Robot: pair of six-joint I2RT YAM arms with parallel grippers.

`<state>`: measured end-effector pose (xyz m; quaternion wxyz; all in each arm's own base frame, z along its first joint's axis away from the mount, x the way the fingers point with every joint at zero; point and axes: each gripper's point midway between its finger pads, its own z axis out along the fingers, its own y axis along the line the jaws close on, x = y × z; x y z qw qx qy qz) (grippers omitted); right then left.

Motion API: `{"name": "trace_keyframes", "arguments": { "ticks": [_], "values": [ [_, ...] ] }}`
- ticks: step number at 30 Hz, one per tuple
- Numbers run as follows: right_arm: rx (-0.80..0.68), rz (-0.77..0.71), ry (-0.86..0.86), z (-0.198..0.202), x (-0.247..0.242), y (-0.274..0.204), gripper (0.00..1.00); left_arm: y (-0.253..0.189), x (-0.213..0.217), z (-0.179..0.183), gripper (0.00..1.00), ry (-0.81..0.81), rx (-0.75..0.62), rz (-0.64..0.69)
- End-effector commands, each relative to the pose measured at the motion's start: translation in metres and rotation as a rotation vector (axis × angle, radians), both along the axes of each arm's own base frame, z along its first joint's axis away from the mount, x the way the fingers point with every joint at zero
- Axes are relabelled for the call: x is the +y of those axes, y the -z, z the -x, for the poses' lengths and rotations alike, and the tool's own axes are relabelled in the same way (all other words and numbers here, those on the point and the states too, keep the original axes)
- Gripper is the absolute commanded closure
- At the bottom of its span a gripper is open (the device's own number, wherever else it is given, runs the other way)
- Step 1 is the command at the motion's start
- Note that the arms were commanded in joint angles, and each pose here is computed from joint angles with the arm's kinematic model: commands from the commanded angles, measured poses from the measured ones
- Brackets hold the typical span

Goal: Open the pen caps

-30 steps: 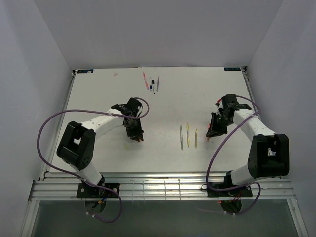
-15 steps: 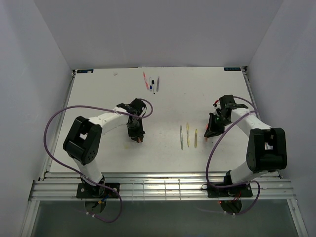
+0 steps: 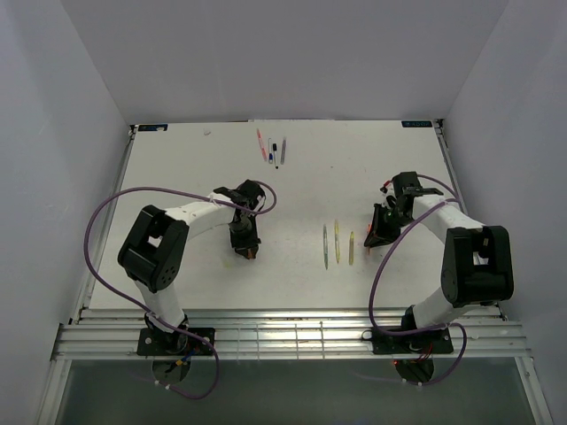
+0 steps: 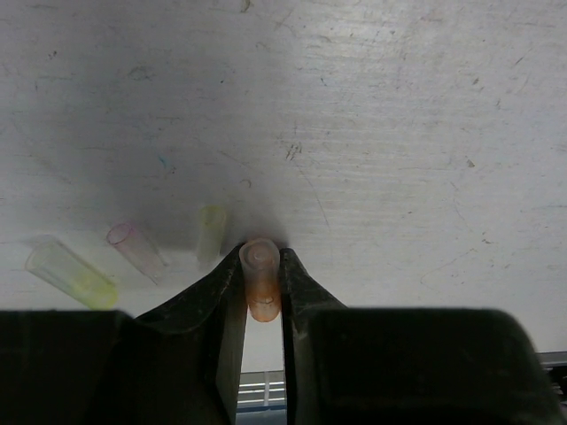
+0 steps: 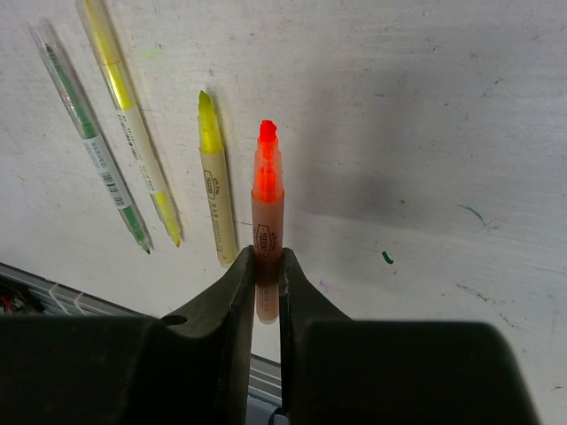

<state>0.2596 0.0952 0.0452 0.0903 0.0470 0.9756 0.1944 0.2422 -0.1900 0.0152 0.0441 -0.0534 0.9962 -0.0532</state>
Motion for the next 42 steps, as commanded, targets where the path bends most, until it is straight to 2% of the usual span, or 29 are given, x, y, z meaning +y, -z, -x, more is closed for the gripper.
{"name": "trace_keyframes", "arguments": {
  "ticks": [1,10,20,27,34,41,42],
  "values": [
    [0.002,-0.017,-0.010,0.003,0.002,0.005,0.85,0.003,0.004,0.003,0.69,0.004,-0.004,-0.022],
    [0.012,-0.016,-0.012,0.008,0.002,0.009,0.84,0.011,0.009,0.011,0.62,-0.002,0.023,-0.038],
    [0.029,-0.019,-0.027,0.007,0.004,0.017,0.81,-0.011,0.003,0.002,0.59,-0.001,-0.029,-0.003],
    [0.051,-0.007,-0.032,0.009,0.004,0.025,0.66,-0.048,-0.013,-0.007,0.52,-0.017,-0.087,0.075],
    [0.038,0.028,-0.022,0.005,-0.002,0.019,0.57,-0.089,-0.029,-0.020,0.49,-0.026,-0.161,0.153],
    [-0.040,0.044,-0.007,-0.017,-0.002,-0.023,0.47,-0.138,-0.041,-0.057,0.48,-0.016,-0.300,0.182],
    [-0.064,0.039,-0.009,-0.024,-0.001,-0.033,0.45,-0.136,-0.038,-0.066,0.48,-0.018,-0.315,0.137]
  ]
}}
